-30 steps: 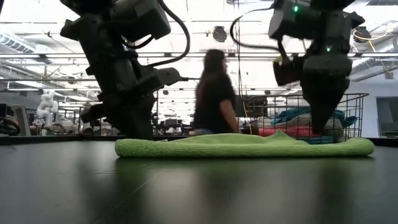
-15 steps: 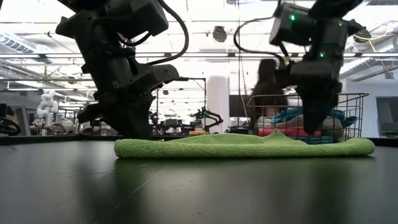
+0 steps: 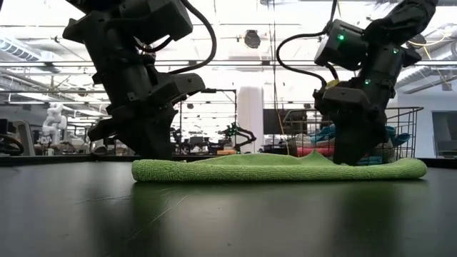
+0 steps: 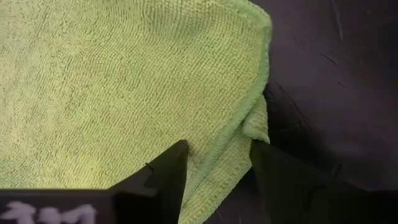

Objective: Fold microfiber towels
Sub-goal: Fold the green towel

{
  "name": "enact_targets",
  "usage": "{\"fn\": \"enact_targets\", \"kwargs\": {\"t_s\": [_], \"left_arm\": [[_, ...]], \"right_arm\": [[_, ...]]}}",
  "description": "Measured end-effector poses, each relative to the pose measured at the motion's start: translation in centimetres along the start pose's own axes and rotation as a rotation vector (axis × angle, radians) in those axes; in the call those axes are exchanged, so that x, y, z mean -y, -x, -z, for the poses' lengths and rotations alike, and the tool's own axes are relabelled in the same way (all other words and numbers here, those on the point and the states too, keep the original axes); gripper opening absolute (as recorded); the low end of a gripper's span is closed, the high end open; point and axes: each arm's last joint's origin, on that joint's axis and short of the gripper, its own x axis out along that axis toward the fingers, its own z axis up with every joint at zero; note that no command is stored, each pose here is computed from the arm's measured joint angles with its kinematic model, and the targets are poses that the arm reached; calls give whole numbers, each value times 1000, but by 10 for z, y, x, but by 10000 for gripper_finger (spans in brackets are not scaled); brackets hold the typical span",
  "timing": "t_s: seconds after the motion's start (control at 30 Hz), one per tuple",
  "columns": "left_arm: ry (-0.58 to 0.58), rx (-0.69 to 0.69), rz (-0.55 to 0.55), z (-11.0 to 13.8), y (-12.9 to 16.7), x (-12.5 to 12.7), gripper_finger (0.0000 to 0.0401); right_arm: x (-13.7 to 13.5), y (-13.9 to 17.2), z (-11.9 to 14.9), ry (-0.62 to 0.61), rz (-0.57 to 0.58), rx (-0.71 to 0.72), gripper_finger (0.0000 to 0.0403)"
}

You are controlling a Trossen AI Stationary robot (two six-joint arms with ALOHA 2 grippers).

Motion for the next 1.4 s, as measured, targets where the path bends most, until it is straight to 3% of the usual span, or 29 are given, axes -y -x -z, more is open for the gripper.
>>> {"fn": "enact_targets", "kwargs": {"t_s": [0.27, 0.6, 1.03, 1.4], "left_arm": [[4, 0, 0, 0, 0, 0, 26], [18, 1, 2, 0, 0, 0, 26], [35, 3, 8, 0, 0, 1, 26], [33, 5, 19, 0, 0, 2, 26]], "right_arm": [[5, -3, 5, -44, 6, 2, 156], [3, -5, 4, -61, -16, 17, 11], [-1, -1, 0, -67, -74, 63, 1], [-3, 28, -2, -103, -144, 136, 0]]}}
